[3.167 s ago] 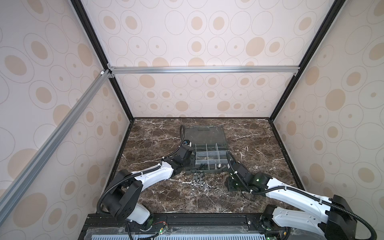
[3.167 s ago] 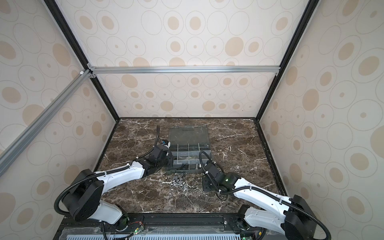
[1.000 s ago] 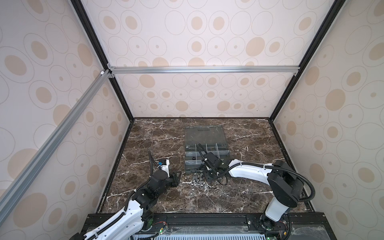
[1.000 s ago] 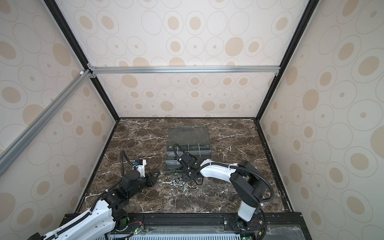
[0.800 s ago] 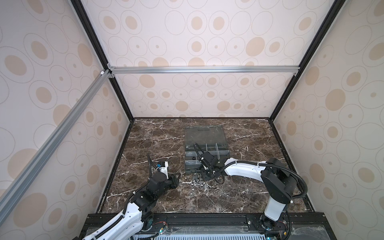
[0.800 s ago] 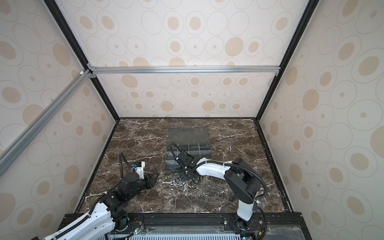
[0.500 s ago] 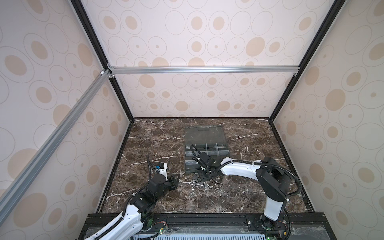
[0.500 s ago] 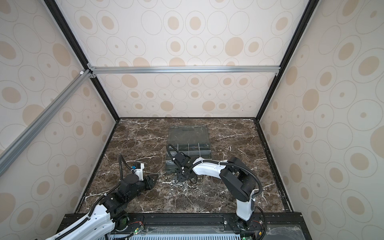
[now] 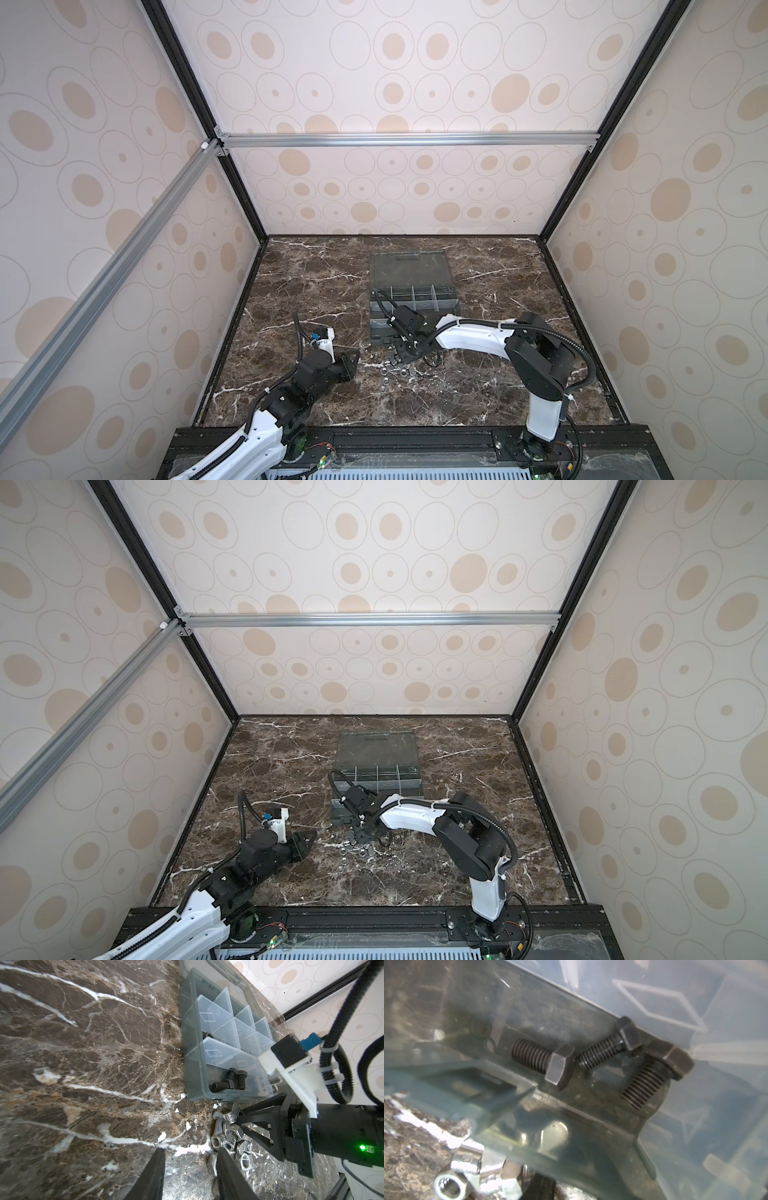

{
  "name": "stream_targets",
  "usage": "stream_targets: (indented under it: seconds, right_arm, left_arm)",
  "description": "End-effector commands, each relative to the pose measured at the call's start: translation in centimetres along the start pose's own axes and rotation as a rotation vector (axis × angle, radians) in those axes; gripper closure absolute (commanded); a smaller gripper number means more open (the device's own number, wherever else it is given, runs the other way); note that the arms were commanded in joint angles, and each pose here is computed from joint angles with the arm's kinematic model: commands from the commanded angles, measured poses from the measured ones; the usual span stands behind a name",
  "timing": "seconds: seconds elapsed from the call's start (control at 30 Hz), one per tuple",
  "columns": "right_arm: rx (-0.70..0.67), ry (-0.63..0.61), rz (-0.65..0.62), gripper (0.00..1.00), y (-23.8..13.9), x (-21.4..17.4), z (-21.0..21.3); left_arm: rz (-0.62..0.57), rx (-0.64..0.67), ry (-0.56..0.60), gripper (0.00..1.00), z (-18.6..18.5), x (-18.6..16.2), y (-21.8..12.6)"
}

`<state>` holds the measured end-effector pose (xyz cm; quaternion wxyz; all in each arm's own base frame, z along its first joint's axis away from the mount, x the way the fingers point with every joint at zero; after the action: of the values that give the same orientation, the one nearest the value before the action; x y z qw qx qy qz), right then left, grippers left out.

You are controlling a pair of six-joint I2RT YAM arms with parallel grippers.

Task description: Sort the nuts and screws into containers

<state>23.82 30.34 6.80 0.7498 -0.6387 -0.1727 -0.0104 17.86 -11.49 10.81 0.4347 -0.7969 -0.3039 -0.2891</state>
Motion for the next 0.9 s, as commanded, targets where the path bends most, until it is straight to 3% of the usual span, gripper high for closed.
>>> stream_targets:
  seconds: [0.0,0.5,0.87]
  right_arm:
    - [-0.042,-0.015,-0.013,0.66,0.6,0.4,-0.1]
    - [-0.049,-0.031,0.004,0.78,0.9,-0.5,-0.4]
    - [-0.025,-0.036,-0.023,0.79,-2.3,-1.7,-1.5]
  left_arm:
    - [-0.014,0.006,-0.025,0.59,0.2,0.2,-0.2]
    - [-0.019,0.002,-0.035,0.59,0.2,0.1,-0.6]
    - [-0.021,0.006,-0.038,0.59,0.3,0.1,-0.5]
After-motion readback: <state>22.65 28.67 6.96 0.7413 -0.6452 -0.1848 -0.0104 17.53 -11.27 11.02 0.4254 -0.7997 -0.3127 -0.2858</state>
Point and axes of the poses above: each gripper's point midway between its finger pads, its own y axis out along the fingers, its own z axis along the line the jaws close on, x = y × z, the point moved 5 cm from there along -y, back along the fingers, and after that the axes turned 12 degrees about y, right-handed, at the moved point
